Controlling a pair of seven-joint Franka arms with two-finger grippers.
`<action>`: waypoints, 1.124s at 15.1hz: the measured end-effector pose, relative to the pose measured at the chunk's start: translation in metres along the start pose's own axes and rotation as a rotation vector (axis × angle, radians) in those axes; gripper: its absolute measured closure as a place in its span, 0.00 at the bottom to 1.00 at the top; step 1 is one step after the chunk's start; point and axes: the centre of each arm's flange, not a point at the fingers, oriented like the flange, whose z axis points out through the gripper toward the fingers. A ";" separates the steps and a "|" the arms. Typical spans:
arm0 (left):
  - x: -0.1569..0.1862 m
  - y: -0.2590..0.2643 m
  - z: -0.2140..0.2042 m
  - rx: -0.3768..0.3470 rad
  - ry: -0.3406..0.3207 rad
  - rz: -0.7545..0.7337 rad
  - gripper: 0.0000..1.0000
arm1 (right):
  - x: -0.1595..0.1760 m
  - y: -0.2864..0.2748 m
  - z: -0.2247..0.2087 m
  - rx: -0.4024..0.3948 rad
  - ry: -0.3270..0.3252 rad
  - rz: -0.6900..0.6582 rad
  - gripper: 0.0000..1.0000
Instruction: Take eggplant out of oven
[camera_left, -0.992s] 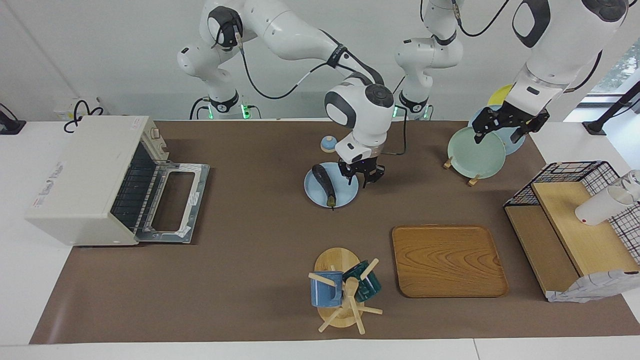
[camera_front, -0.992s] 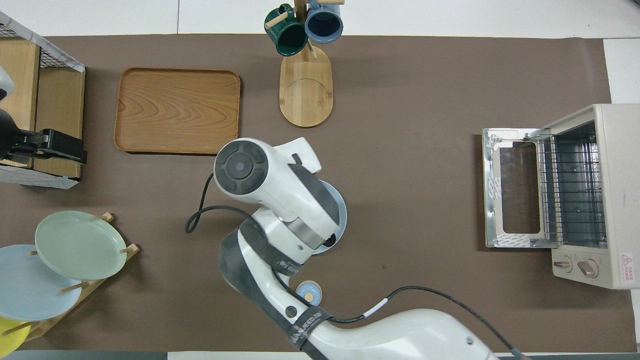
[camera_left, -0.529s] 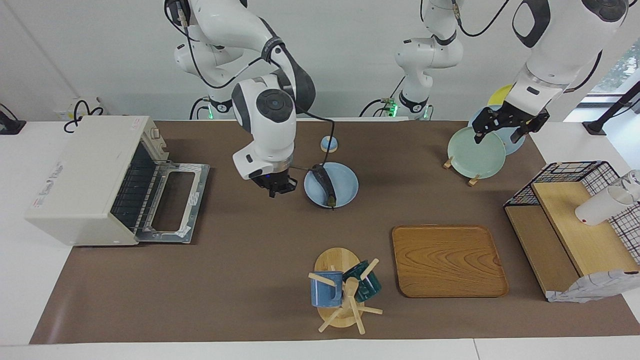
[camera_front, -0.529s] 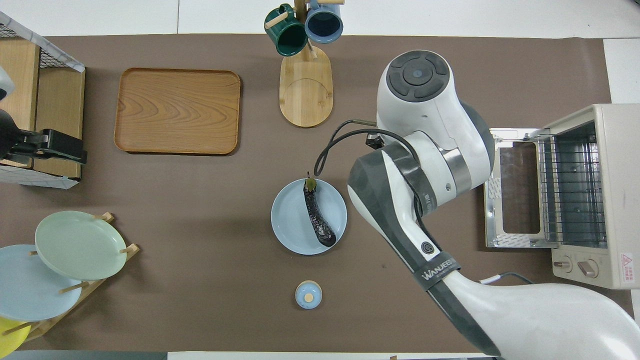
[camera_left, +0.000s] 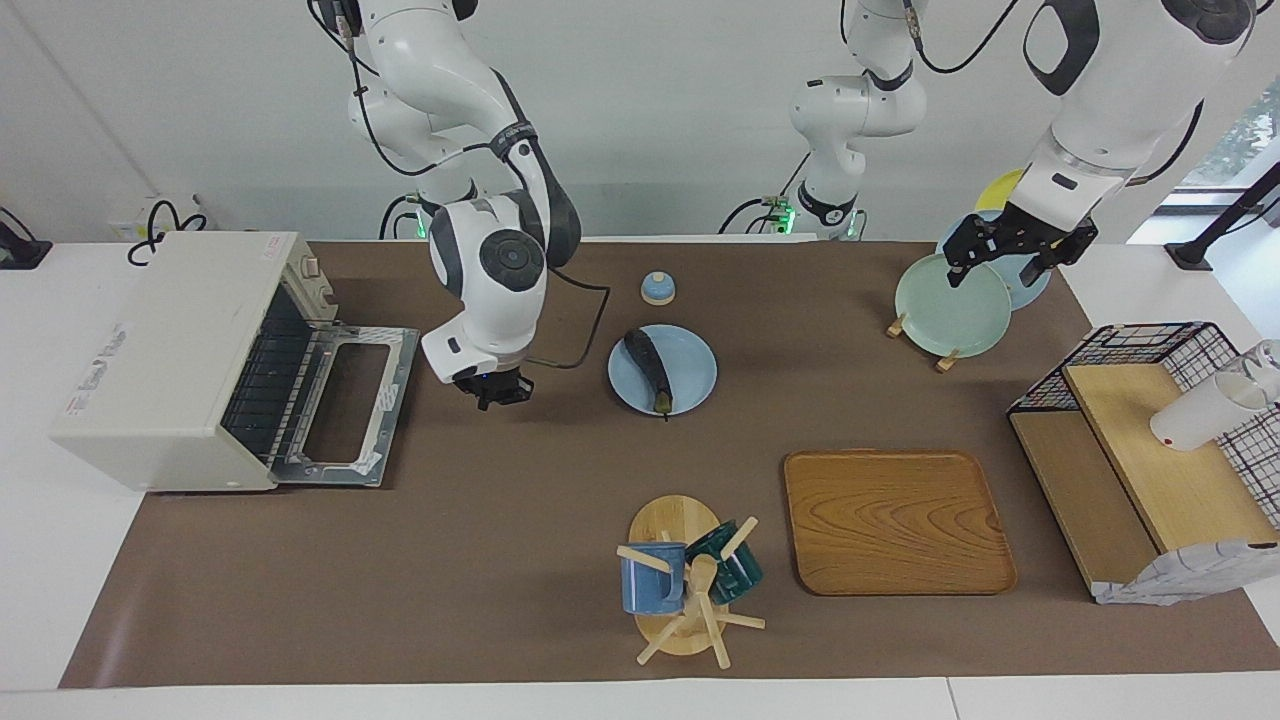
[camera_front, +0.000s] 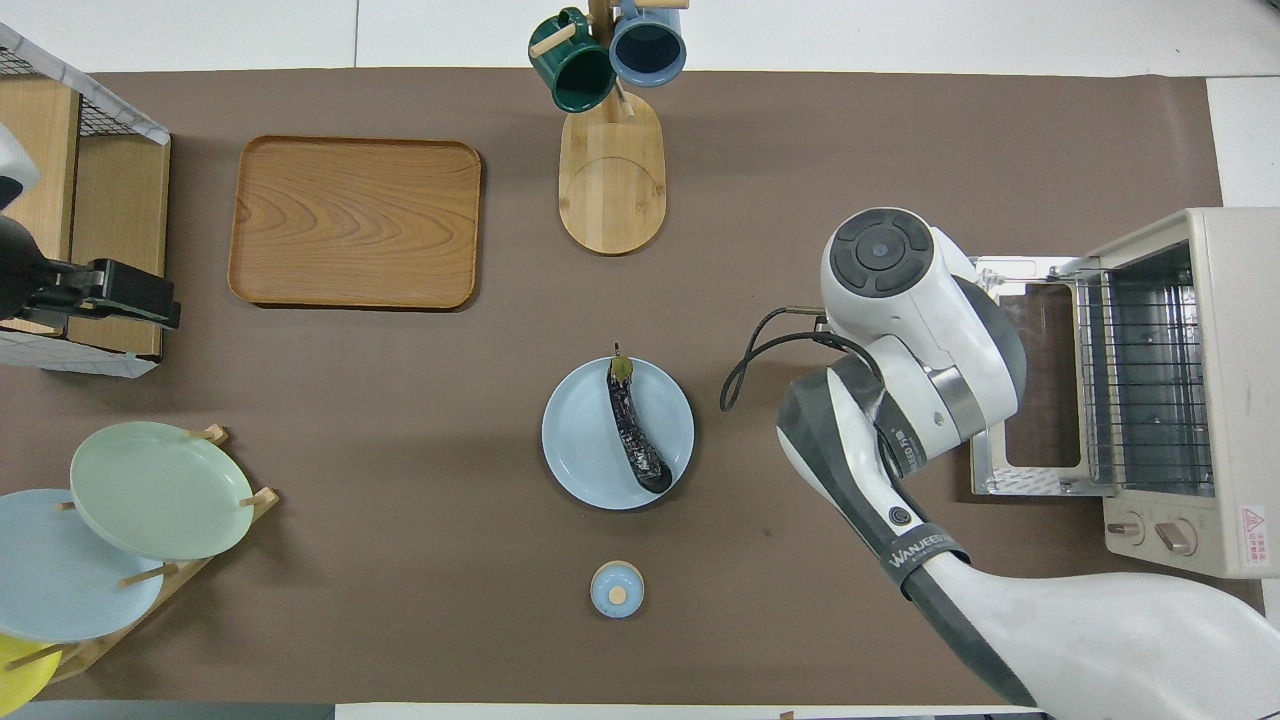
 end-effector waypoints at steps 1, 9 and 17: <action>0.000 0.000 0.000 0.000 -0.001 0.001 0.00 | -0.001 0.006 0.007 0.001 -0.003 -0.004 0.99; -0.010 0.042 0.023 0.003 -0.063 -0.009 0.00 | 0.004 0.057 0.067 -0.040 -0.002 -0.041 0.99; -0.056 0.269 0.144 -0.094 -0.025 -0.301 0.00 | 0.007 0.073 0.073 -0.104 0.035 -0.180 0.99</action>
